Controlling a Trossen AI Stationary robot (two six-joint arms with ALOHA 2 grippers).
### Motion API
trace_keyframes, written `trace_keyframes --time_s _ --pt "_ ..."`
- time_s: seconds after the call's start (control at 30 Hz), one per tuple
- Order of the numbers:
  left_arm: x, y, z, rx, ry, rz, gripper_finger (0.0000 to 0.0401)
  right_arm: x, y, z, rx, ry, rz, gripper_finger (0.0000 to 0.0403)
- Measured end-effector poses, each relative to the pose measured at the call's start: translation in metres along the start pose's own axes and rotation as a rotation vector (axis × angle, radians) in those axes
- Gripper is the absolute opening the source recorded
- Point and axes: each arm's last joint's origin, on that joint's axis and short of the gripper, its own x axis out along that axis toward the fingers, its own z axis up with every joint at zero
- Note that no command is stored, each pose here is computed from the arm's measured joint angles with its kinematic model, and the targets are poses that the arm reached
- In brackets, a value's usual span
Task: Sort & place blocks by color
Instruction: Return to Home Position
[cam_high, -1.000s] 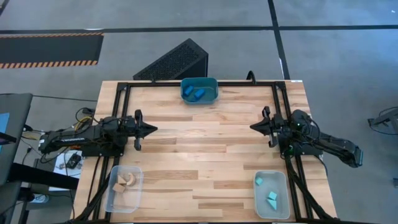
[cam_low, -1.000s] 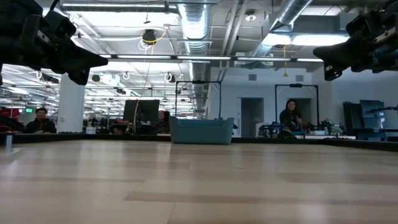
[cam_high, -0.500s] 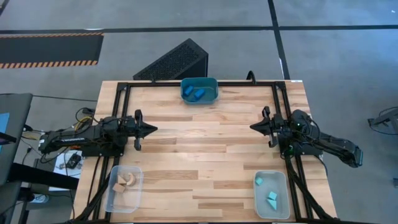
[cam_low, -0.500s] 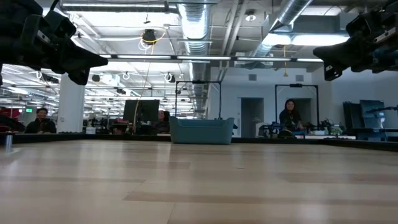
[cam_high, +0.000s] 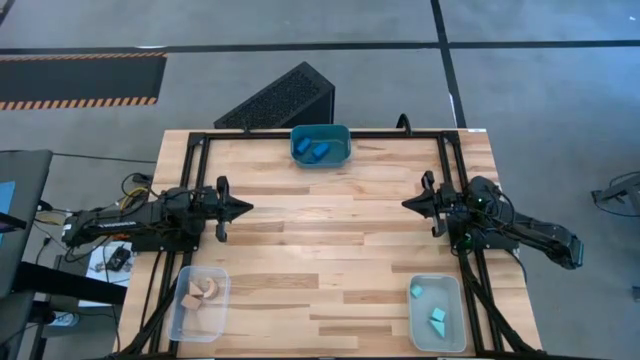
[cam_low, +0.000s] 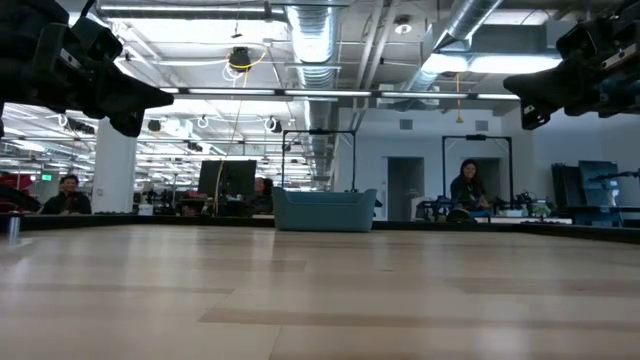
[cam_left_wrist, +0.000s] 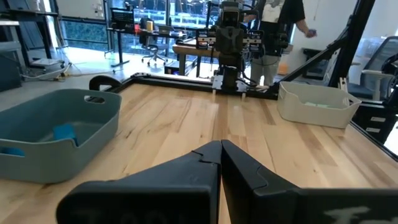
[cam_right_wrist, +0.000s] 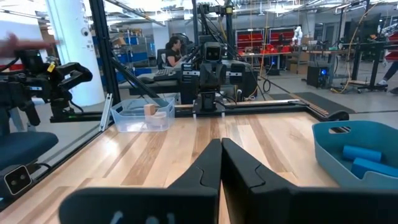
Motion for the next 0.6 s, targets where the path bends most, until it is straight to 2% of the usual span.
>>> trace_keyframes --time_s 0.33,0.6 --pt "-0.0006 0.0006 0.0002 0.005 -0.005 0.022 0.0 0.0 0.0 -0.0001 0.001 0.0 0.0 0.0029" --pt "-0.0066 -0.0004 0.0097 0.007 -0.122 0.017 0.0 0.0 0.0 0.0 0.001 0.0 0.001 0.0028"
